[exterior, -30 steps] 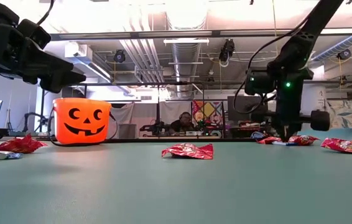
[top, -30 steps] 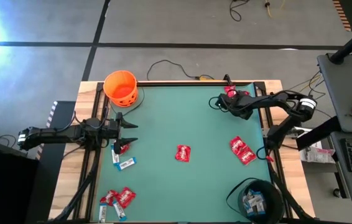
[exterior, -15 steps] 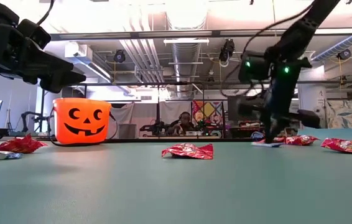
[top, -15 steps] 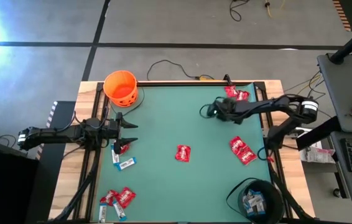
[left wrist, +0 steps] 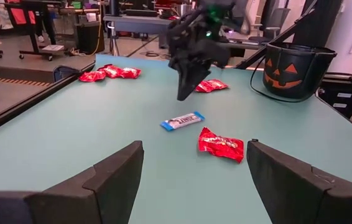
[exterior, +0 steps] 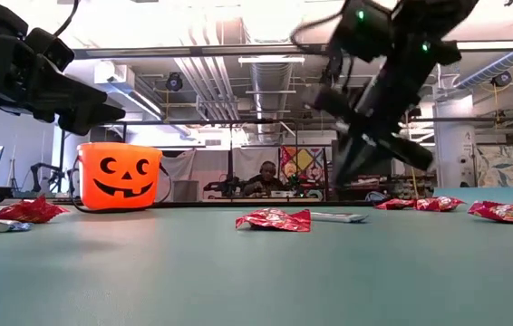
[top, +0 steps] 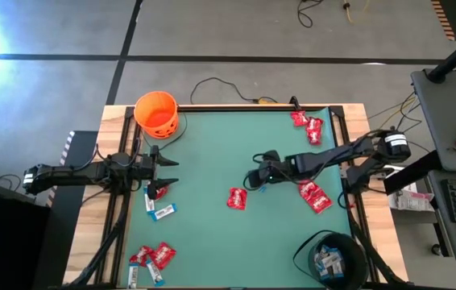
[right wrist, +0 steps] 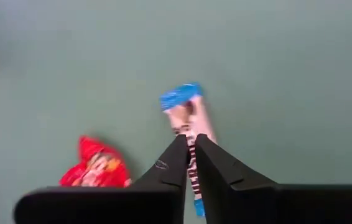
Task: Sort candy by brand, put in halloween buckets
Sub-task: Put the white chocolate into the black bucket
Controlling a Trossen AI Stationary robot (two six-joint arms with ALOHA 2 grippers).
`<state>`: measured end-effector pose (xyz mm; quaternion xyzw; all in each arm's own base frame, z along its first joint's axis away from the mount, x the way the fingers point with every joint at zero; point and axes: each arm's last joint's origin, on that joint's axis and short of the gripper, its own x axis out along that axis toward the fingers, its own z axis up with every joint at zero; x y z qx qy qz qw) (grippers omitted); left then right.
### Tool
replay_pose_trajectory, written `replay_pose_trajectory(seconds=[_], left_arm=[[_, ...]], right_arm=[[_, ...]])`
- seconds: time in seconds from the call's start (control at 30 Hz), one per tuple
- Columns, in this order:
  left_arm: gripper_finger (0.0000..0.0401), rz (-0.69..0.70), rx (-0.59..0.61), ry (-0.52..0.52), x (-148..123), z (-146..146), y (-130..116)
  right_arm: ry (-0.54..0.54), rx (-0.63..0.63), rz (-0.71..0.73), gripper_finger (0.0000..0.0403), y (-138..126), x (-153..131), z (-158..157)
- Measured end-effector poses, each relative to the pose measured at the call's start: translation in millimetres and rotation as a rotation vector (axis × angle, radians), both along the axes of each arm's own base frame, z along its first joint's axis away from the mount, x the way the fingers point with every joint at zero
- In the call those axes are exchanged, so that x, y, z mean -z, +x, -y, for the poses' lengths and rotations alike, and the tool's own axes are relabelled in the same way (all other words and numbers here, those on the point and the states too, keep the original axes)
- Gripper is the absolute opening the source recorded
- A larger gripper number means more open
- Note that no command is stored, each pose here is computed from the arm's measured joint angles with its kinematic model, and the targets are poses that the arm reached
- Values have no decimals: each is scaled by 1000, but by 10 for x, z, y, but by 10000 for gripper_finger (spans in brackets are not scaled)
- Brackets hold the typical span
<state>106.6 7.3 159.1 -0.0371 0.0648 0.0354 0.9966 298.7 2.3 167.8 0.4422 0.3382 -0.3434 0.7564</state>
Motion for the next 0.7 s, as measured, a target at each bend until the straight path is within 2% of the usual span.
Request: replay_pose_trajectory(seconds=[0.13,0.23,0.3,0.43,0.63,0.7], left_arm=[[272,0,0,0,0,0,0],[272,0,0,0,0,0,0],[272,0,0,0,0,0,0],[272,0,0,0,0,0,0],[272,0,0,0,0,0,0],[272,-1,0,0,1,0,0]], right_arm=[[-119,-170,29,76,121,-182,-127],[-241,-245,34,122,169,-282,-231],[-323,-253,29,153,172,-312,-297],[-438,-189,-1,206,108,-257,-370],[-487,-210,-83,266,13,-27,-360],[-495,-202,-52,281,14,35,-396]])
